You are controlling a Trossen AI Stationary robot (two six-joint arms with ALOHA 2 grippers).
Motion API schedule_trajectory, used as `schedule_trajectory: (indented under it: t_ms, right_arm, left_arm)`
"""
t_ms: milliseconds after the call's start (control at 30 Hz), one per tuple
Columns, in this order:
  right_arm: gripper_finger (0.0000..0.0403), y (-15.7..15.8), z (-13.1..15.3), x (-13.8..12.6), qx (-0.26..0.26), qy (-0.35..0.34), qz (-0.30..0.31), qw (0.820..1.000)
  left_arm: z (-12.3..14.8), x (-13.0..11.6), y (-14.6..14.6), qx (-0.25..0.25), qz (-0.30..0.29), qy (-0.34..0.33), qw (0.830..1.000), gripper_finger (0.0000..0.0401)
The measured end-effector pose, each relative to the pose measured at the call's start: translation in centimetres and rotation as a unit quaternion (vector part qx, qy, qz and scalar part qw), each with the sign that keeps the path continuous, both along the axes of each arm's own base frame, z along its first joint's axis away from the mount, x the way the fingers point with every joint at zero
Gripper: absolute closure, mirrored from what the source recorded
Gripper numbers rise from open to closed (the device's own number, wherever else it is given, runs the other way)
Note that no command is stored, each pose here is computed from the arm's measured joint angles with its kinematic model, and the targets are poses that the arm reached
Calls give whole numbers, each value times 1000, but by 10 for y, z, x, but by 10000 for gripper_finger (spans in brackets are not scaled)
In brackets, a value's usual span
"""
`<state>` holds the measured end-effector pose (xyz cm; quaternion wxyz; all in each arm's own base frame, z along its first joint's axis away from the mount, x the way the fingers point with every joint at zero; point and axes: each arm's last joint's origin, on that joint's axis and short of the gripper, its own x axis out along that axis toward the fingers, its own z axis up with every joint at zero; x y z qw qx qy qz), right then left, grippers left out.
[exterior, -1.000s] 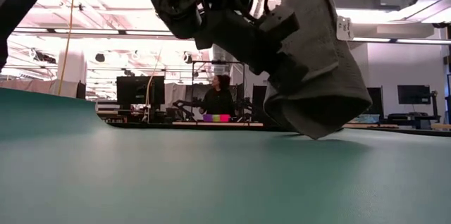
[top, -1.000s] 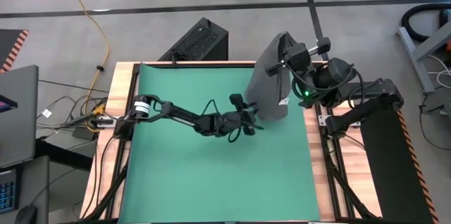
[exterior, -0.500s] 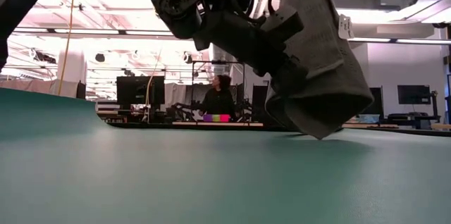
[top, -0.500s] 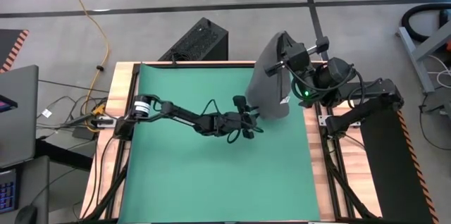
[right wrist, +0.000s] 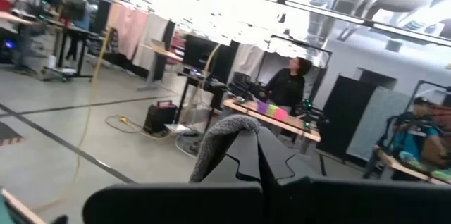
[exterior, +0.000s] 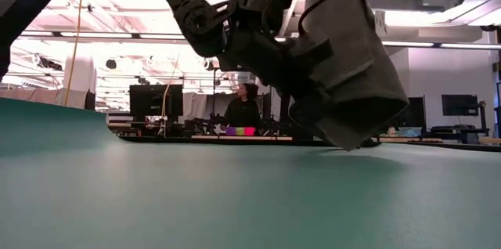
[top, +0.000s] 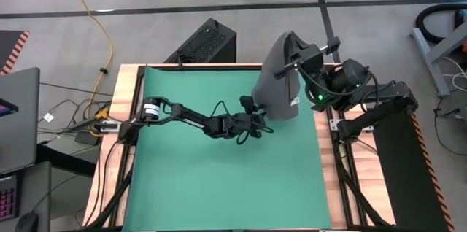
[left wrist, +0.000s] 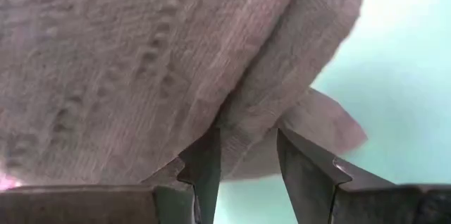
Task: Roll towel
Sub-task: Roll the gray towel
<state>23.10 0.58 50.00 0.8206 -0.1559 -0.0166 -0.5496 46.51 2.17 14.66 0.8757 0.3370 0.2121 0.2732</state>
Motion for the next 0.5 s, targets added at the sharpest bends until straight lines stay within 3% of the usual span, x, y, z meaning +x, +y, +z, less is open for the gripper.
schedule_trajectory:
  t_ms: [233,500]
  right_arm:
    - [403,7,-1,0,-2,10,13,1000]
    - [403,2,-2,1,-3,39,-14,999]
  left_arm:
    - [11,4,3,26,66,-16,997,271]
    - [21,4,-10,60,150,-10,987,271]
